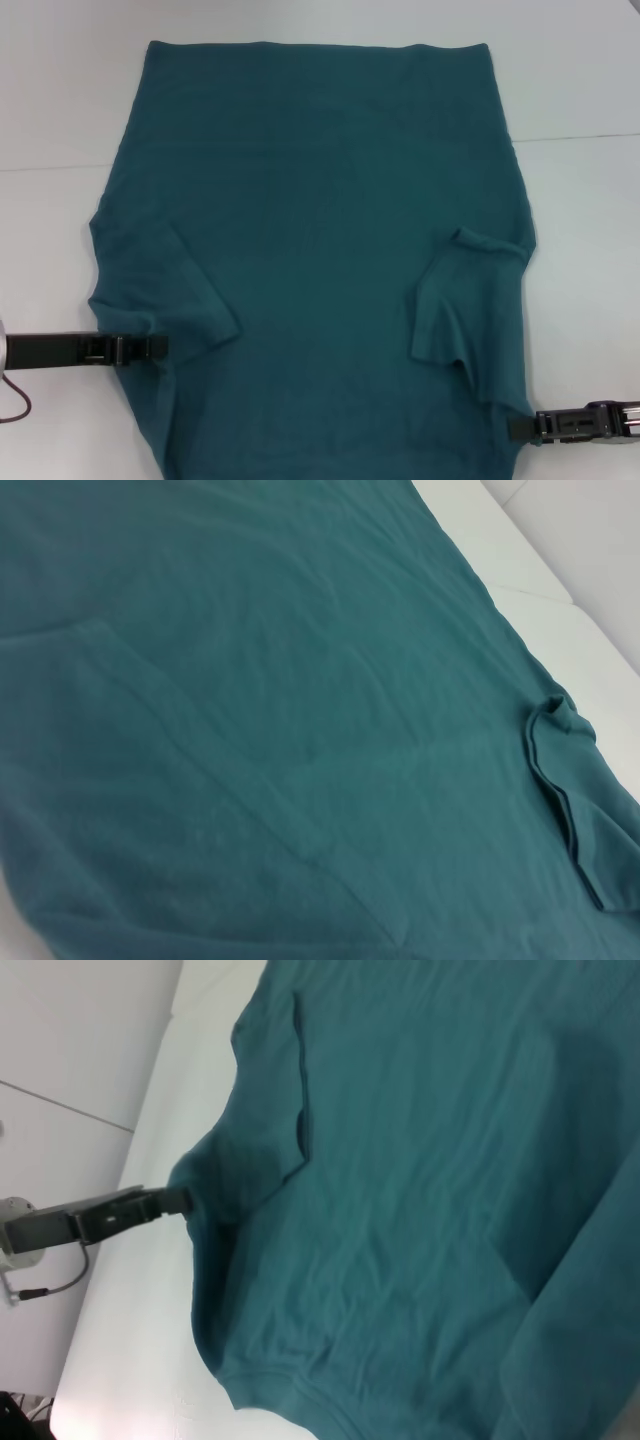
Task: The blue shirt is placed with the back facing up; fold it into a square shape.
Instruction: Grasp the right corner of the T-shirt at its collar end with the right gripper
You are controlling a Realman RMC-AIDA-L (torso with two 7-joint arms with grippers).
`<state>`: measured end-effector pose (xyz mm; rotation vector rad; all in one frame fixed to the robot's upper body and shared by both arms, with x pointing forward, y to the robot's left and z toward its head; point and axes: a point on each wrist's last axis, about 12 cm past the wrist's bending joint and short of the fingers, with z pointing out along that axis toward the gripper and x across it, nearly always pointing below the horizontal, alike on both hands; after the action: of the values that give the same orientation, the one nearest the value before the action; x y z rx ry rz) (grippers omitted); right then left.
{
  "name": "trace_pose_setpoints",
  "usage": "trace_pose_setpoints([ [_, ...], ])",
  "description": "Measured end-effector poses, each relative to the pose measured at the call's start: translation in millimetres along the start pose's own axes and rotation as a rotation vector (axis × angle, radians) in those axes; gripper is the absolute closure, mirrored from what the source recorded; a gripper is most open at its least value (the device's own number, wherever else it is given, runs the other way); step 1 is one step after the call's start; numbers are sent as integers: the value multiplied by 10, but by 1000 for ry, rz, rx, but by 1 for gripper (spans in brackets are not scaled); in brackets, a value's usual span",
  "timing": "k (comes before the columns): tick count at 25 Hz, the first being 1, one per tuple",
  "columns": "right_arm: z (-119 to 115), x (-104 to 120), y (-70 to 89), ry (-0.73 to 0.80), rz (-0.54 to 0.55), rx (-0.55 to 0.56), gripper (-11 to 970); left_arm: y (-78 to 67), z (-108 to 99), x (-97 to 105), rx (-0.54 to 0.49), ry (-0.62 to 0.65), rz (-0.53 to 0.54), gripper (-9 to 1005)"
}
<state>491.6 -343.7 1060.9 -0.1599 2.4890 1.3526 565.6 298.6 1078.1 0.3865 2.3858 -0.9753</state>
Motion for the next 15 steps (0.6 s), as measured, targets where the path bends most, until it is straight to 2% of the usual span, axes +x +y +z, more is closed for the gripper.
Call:
trace_pose_setpoints([
  [8,-45,1,43,-35,-9,-51,77,1,3,-2,-2,-1,3,979],
  [15,-28,31,-1,-18,14,-19,77,1,6,7,-1,-2,0,979],
])
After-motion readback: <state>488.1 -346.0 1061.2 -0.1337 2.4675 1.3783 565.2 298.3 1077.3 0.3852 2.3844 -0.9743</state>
